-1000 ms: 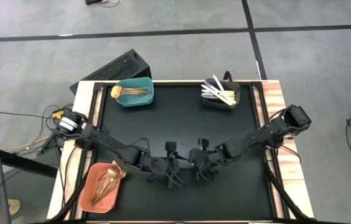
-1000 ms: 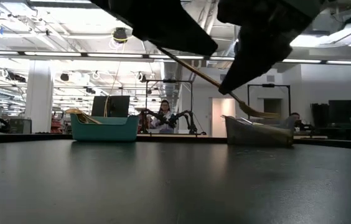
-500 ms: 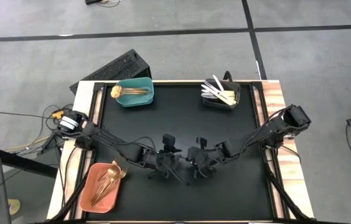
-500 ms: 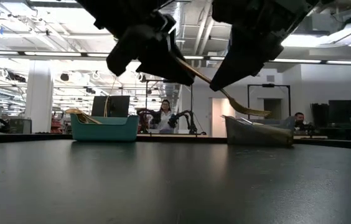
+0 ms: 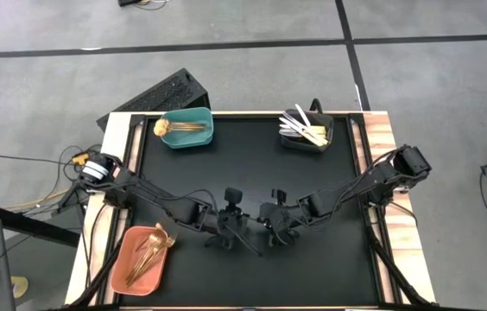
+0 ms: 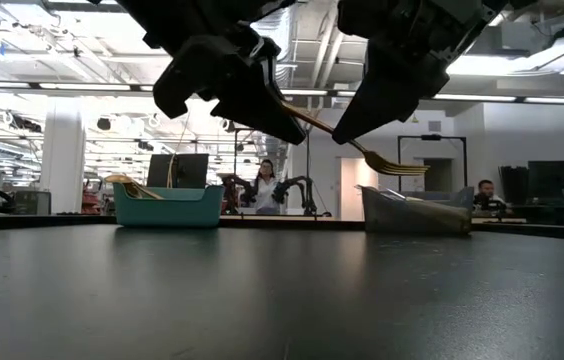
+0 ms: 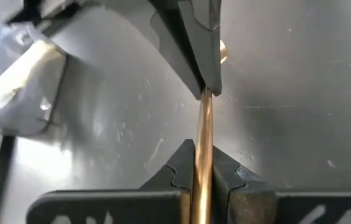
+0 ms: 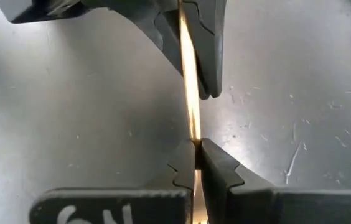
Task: Sort silverware by color (type)
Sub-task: Put the gold fork into the orange bin
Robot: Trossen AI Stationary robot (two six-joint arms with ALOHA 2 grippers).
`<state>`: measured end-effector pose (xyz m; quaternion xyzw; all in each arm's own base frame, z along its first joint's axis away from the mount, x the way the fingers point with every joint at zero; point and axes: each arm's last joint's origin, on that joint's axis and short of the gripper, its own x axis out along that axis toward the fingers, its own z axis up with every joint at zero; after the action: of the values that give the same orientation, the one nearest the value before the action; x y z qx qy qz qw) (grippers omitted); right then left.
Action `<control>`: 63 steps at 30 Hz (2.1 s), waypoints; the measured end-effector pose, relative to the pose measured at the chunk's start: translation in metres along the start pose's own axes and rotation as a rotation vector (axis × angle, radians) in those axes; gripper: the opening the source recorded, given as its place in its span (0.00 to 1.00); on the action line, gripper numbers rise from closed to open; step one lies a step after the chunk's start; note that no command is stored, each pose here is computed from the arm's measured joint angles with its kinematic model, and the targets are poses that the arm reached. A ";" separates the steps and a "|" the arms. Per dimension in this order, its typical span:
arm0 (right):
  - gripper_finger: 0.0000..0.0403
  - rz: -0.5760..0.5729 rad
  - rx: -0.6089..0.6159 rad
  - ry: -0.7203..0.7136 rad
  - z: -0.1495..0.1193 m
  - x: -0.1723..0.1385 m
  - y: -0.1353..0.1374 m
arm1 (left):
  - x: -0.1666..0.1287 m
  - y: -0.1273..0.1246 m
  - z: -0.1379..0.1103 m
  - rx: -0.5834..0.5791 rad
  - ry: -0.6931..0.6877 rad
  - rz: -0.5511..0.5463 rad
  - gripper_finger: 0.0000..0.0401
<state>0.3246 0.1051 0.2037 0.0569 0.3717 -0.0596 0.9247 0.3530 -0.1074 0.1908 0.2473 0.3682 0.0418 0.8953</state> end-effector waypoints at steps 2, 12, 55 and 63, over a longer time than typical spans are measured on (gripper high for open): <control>0.09 0.001 0.004 -0.003 0.000 0.000 0.000 | 0.001 0.001 -0.001 -0.037 0.007 -0.023 0.00; 0.08 0.156 0.187 0.099 0.010 -0.001 -0.006 | 0.004 0.001 -0.005 -0.055 0.026 -0.062 0.00; 0.15 0.346 0.331 0.152 0.026 0.012 -0.046 | -0.005 -0.011 0.001 0.273 0.015 0.088 0.01; 0.19 0.261 0.259 0.092 0.028 0.003 -0.044 | -0.005 -0.009 -0.001 0.040 0.031 0.141 0.00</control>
<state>0.3397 0.0570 0.2190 0.2259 0.3921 0.0164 0.8916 0.3475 -0.1163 0.1894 0.2897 0.3644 0.1010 0.8793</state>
